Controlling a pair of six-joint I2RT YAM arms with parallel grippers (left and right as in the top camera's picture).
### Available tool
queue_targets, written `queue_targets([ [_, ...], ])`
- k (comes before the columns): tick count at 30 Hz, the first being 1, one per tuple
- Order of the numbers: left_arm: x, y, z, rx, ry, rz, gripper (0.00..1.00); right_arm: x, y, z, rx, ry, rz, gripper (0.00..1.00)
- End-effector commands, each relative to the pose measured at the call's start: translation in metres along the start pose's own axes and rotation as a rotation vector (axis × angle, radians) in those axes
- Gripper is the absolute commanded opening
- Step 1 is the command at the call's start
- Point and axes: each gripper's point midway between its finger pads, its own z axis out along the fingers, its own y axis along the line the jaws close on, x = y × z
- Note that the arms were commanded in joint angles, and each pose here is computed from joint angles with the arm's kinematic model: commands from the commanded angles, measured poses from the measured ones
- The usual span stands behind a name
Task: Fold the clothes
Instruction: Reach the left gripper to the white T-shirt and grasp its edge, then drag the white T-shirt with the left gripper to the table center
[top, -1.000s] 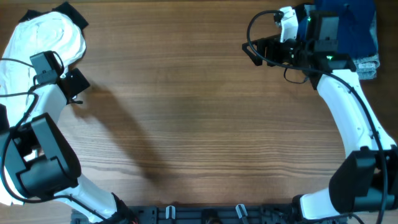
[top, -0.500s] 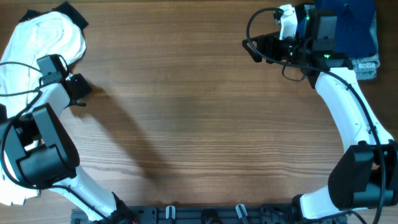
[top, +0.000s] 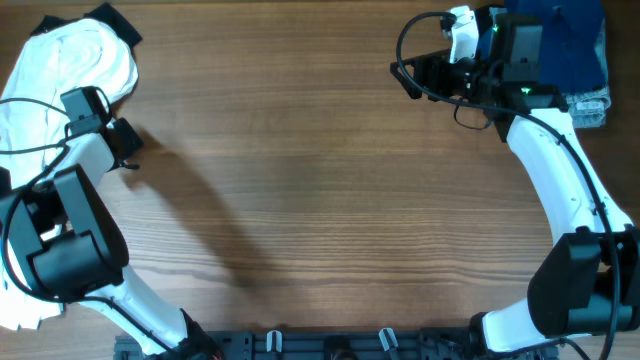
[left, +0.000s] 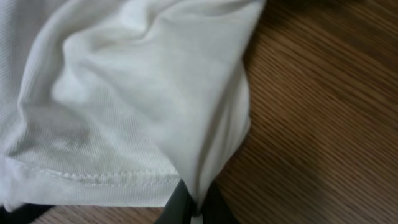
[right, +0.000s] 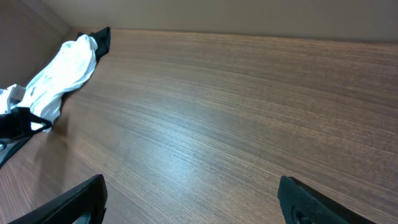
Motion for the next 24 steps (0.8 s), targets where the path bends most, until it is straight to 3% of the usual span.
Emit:
queue_targets([
  [1,-0.043,-0.046,-0.068,0.174,-0.140,0.023,0.04,-0.010,0.004,0.001,-0.022,-0.017,-0.001,0.88],
  [7,-0.063,-0.139,-0.182,0.505,-0.314,0.034,0.04,-0.023,0.006,0.000,-0.033,-0.068,0.035,0.88],
  [12,-0.033,-0.224,-0.218,0.694,-0.305,0.053,0.04,-0.037,0.011,-0.009,-0.064,-0.117,0.026,0.87],
  [18,0.045,-0.340,-0.247,0.929,-0.243,0.158,0.04,-0.059,-0.006,-0.046,-0.045,-0.204,0.053,0.84],
  [24,0.175,-0.425,-0.265,1.103,-0.095,0.317,0.04,-0.068,-0.034,-0.077,0.002,-0.258,0.084,0.83],
])
